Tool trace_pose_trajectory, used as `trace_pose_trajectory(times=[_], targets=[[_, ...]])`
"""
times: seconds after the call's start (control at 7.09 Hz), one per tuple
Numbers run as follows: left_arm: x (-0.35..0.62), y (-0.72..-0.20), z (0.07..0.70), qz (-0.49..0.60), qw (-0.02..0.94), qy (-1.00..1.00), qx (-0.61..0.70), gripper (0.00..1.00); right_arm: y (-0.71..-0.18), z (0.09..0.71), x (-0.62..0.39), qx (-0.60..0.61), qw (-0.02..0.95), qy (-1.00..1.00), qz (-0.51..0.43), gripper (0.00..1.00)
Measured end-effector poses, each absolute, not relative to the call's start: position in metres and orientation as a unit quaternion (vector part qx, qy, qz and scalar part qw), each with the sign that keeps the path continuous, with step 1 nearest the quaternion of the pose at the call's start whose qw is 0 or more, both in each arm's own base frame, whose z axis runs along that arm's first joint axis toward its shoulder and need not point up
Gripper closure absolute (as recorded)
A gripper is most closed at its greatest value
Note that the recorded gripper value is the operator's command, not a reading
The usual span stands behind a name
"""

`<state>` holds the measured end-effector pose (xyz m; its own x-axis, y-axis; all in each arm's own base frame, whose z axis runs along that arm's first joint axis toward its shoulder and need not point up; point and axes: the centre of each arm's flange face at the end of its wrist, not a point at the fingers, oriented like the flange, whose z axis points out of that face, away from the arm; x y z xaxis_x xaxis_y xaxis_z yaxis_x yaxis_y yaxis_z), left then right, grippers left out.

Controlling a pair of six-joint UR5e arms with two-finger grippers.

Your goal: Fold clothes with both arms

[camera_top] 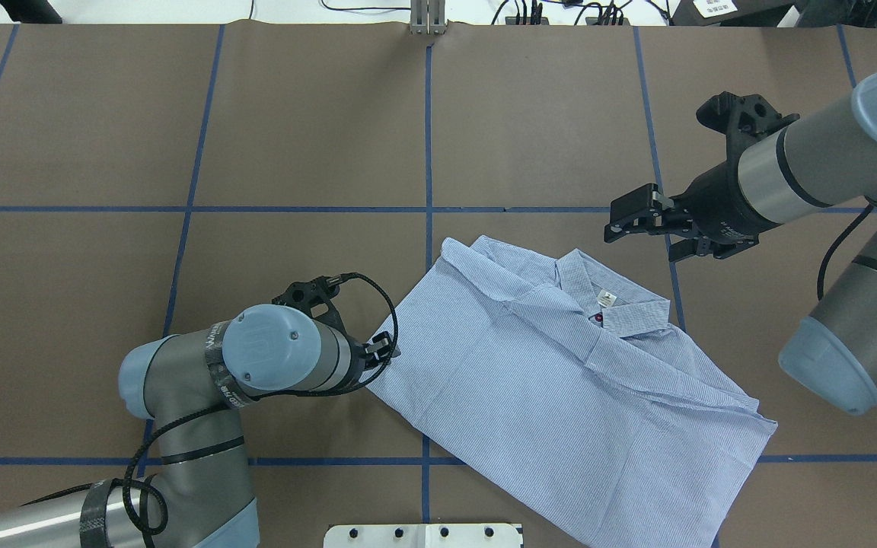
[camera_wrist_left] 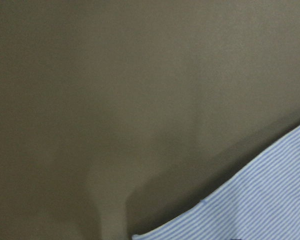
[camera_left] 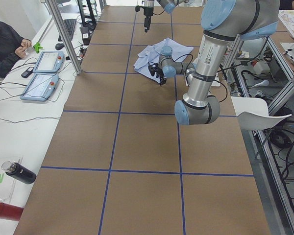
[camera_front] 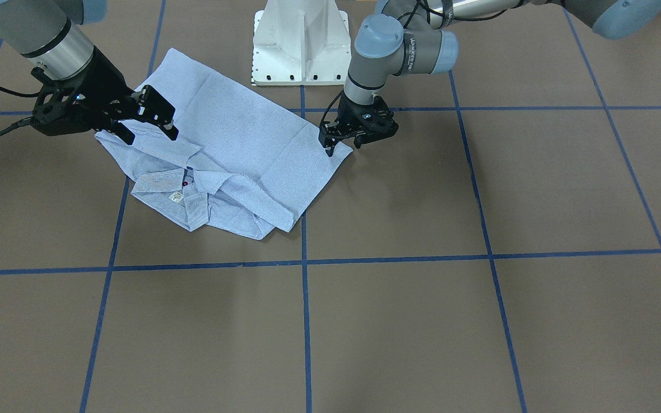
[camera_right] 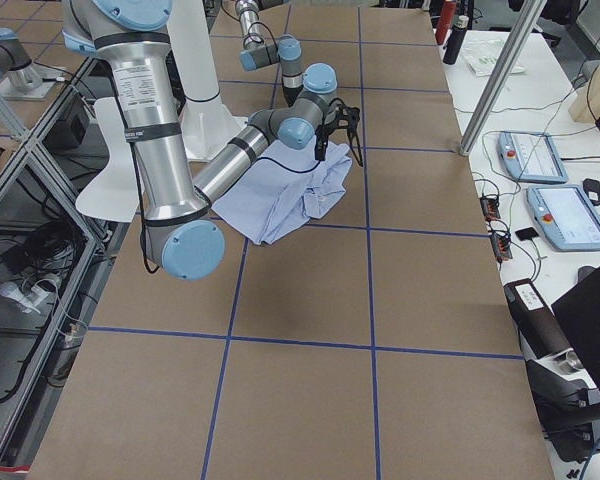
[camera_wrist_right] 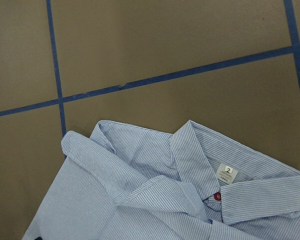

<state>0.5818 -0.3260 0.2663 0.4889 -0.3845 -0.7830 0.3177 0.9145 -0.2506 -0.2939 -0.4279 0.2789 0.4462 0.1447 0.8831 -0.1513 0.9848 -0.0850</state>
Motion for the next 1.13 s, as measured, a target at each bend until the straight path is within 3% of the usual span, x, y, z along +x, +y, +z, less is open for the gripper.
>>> trace_pose_trajectory(times=[0.42, 0.56, 1.13], targets=[[0.582, -0.325, 0.265, -0.201, 0.862, 0.464, -0.037, 0.96, -0.428, 0.28, -0.293, 0.003, 0.851, -0.518, 0.088, 0.0], [0.581, -0.325, 0.264, -0.2, 0.862, 0.465, -0.037, 1.0, -0.428, 0.281, -0.293, 0.002, 0.851, -0.517, 0.089, 0.0], [0.565, -0.325, 0.242, -0.202, 0.863, 0.462, -0.036, 1.0, -0.428, 0.283, -0.292, 0.002, 0.852, -0.516, 0.09, 0.0]])
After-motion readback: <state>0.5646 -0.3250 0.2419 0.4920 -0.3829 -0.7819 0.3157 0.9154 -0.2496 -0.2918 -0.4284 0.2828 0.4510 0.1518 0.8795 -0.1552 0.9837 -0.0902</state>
